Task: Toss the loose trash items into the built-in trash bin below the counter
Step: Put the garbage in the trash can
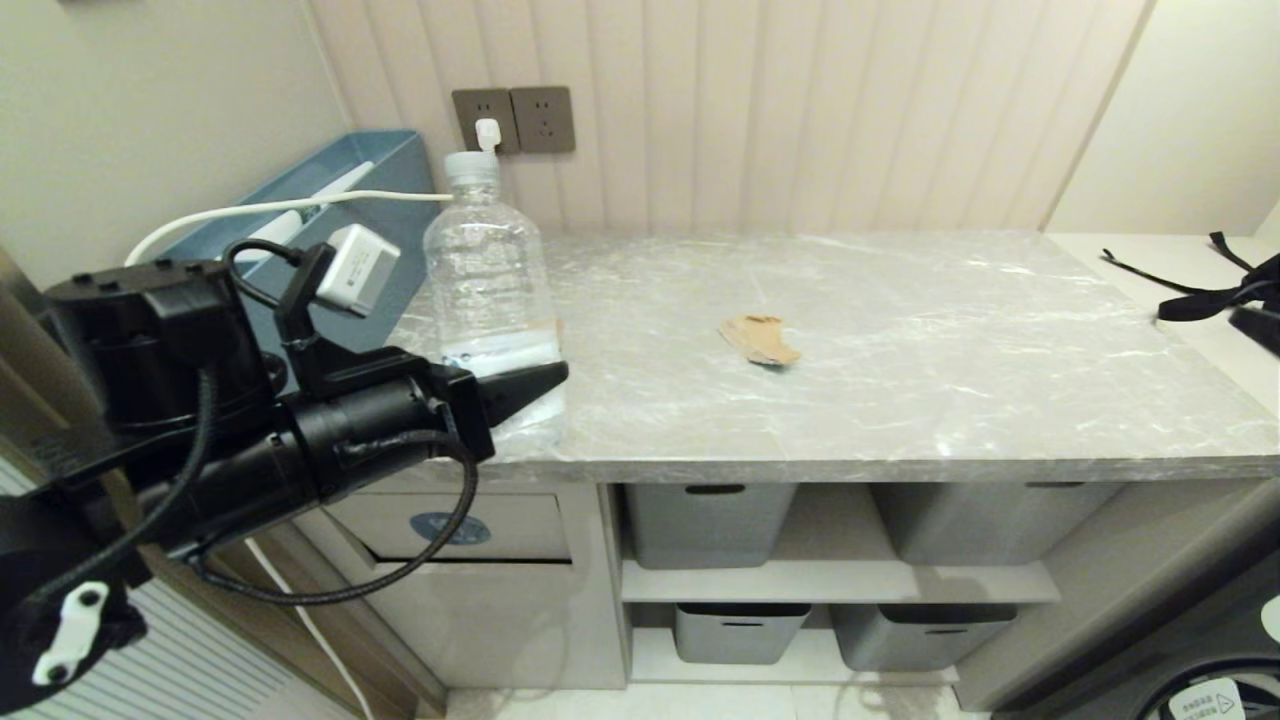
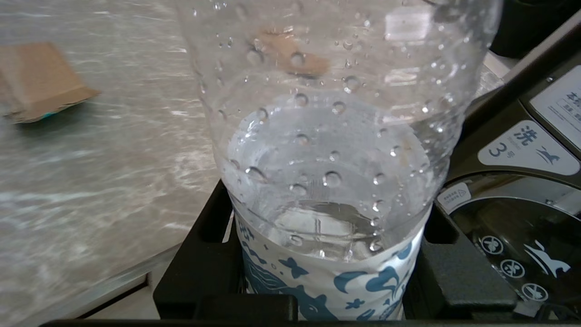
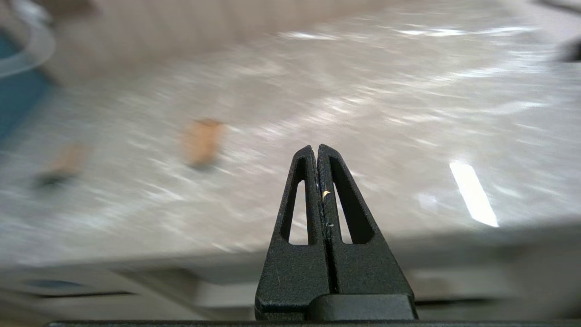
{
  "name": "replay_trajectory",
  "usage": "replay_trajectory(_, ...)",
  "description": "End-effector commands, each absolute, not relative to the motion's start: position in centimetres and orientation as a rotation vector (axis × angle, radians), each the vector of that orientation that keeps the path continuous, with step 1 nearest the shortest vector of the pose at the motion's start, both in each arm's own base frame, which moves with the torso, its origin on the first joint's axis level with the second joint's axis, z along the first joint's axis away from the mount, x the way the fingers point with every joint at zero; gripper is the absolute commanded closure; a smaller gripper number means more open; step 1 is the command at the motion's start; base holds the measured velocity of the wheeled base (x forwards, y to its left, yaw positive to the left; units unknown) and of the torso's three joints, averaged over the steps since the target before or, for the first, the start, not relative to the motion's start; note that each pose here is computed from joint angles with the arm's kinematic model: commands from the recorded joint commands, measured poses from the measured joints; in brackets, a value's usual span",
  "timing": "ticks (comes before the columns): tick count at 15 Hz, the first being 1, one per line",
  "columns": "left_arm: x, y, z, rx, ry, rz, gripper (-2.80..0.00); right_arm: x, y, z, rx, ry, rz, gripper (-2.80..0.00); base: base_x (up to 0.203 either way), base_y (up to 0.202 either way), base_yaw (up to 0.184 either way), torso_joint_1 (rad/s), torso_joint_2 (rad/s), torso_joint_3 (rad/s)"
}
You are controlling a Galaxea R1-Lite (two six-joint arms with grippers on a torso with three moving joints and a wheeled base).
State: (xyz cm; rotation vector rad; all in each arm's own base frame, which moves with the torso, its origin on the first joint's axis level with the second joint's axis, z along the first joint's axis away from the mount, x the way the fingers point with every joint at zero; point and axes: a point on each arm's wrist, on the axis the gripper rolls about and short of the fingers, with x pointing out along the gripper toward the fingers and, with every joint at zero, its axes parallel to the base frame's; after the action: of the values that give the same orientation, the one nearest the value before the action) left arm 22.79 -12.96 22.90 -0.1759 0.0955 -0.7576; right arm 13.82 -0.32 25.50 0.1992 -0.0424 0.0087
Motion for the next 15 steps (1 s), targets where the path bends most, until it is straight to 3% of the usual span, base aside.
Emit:
replay_trajectory(1,21.5,-11.5,23.2,-0.180,0.072,-0.735,0.00,8.2,-0.8,22.4,0.057,-0.086,-0.077,0.00,0.000,0.000,0.000,0.000,0.00,0.000)
replay_trajectory(4,19.6,-10.1,22.9,-0.175,0.066,-0.715,0.00,3.2,-0.3,15.7,-0.083,-0.031,-0.089,0.00,0.000,0.000,0.000,0.000,0.00,0.000)
replay_trajectory(7,16.6,-8.5,21.6,-0.134,0.073,-0.705,0.00,0.3,0.3,11.6,-0.135,0.002,-0.007,0.00,0.000,0.000,0.000,0.000,0.00,0.000)
replay_trajectory(9,14.1,-6.9,20.7,-0.125,0.056,-0.678,0.00,0.1,0.4,9.4,-0.133,0.157,0.050,0.00,0.000,0.000,0.000,0.000,0.00,0.000)
replay_trajectory(11,12.5,-5.2,19.3,-0.124,0.067,-0.586,0.00,-0.3,0.4,8.8,-0.109,0.295,0.040,0.00,0.000,0.000,0.000,0.000,0.00,0.000)
replay_trajectory(15,11.7,-4.2,17.7,-0.081,0.087,-0.408,0.00,-0.3,0.4,8.9,-0.018,0.305,0.006,0.00,0.000,0.000,0.000,0.000,0.00,0.000)
